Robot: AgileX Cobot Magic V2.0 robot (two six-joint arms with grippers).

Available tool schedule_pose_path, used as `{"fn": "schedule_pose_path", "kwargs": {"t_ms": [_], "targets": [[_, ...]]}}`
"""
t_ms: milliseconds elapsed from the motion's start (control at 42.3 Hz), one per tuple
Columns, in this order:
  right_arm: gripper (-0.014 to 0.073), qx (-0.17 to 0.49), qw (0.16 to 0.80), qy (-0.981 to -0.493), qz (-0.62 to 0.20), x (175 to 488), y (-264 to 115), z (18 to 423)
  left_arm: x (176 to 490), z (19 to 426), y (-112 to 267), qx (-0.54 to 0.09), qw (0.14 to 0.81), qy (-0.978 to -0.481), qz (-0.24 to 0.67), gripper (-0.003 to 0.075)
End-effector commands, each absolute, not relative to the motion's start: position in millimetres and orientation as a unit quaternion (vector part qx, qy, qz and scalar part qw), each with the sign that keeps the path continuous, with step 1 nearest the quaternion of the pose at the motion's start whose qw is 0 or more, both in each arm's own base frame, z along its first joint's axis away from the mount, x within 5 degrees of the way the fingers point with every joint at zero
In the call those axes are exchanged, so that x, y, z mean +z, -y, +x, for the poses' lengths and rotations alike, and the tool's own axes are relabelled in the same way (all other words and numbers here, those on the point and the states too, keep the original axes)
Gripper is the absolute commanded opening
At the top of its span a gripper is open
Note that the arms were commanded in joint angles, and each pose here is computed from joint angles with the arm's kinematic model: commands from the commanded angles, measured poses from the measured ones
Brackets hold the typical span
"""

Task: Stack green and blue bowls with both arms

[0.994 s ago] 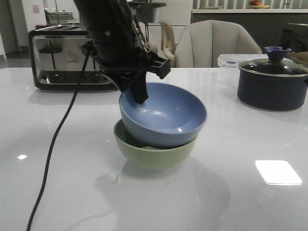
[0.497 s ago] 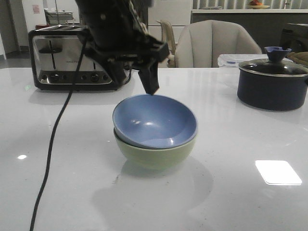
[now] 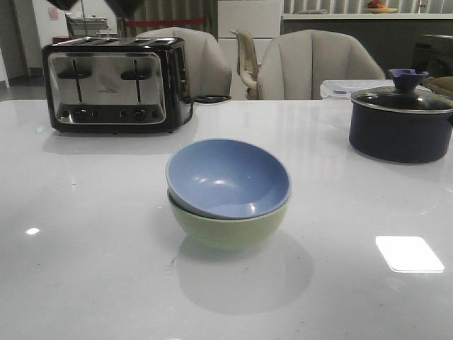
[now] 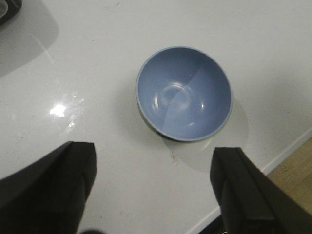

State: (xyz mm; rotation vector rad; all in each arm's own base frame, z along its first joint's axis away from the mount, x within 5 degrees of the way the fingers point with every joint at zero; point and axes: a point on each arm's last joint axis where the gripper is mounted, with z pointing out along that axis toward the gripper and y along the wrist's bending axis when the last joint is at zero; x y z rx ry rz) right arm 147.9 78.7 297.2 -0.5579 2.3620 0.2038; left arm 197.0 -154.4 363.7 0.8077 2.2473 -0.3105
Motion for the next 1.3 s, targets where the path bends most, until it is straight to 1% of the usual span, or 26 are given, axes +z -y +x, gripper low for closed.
{"fn": "schedule_pose_path", "kwargs": {"t_ms": [0, 142, 355, 544, 662, 710, 781, 899, 923, 970, 1017, 1065, 1278], "targets": [[0.0472, 0.084, 0.386, -0.893, -0.216, 310.0, -79.7, 151.1, 384.9, 166.2, 133.7, -0.15, 0.429, -0.837, 0.304, 0.0541], [0.0472, 0.084, 0.386, -0.893, -0.216, 310.0, -79.7, 151.1, 378.3, 131.3, 105.8, -0.158, 0.455, -0.824, 0.299, 0.0541], [0.0472, 0.084, 0.387, -0.893, -0.216, 310.1, -79.7, 151.2, 359.9, 93.7, 75.8, -0.166, 0.478, -0.81, 0.295, 0.0526], [0.0472, 0.084, 0.387, -0.893, -0.216, 310.1, -79.8, 151.2, 342.9, 80.0, 65.0, -0.169, 0.485, -0.806, 0.293, 0.0489], [0.0466, 0.085, 0.39, -0.891, -0.216, 310.6, -80.0, 151.6, 337.9, 79.5, 64.6, -0.168, 0.483, -0.808, 0.293, 0.044], [0.0441, 0.086, 0.392, -0.89, -0.215, 310.9, -80.2, 151.8, 337.6, 79.5, 64.6, -0.168, 0.482, -0.808, 0.293, 0.0405], [0.0356, 0.086, 0.393, -0.89, -0.215, 311.0, -80.2, 151.9, 337.8, 80.0, 64.9, -0.169, 0.484, -0.807, 0.293, 0.0344], [0.0156, 0.086, 0.393, -0.89, -0.215, 311.0, -80.2, 151.9, 337.9, 80.1, 65.0, -0.169, 0.484, -0.807, 0.293, 0.0232], [0.0136, 0.086, 0.393, -0.89, -0.215, 311.0, -80.2, 151.9, 337.9, 80.1, 65.0, -0.169, 0.484, -0.807, 0.293, 0.0212], [0.0061, 0.086, 0.393, -0.89, -0.215, 311.0, -80.2, 151.9, 337.9, 80.1, 65.0, -0.169, 0.484, -0.807, 0.293, 0.0167], [0.0027, 0.086, 0.393, -0.89, -0.215, 311.0, -80.2, 151.9, 337.5, 79.9, 64.9, -0.168, 0.482, -0.808, 0.293, 0.0126], [0.0043, 0.086, 0.393, -0.89, -0.215, 311.0, -80.2, 151.9, 337.3, 79.8, 64.8, -0.168, 0.481, -0.809, 0.294, 0.0096], [0.0043, 0.085, 0.391, -0.891, -0.216, 310.8, -80.1, 151.7, 337.5, 79.9, 64.9, -0.168, 0.482, -0.808, 0.293, 0.0102]]}}
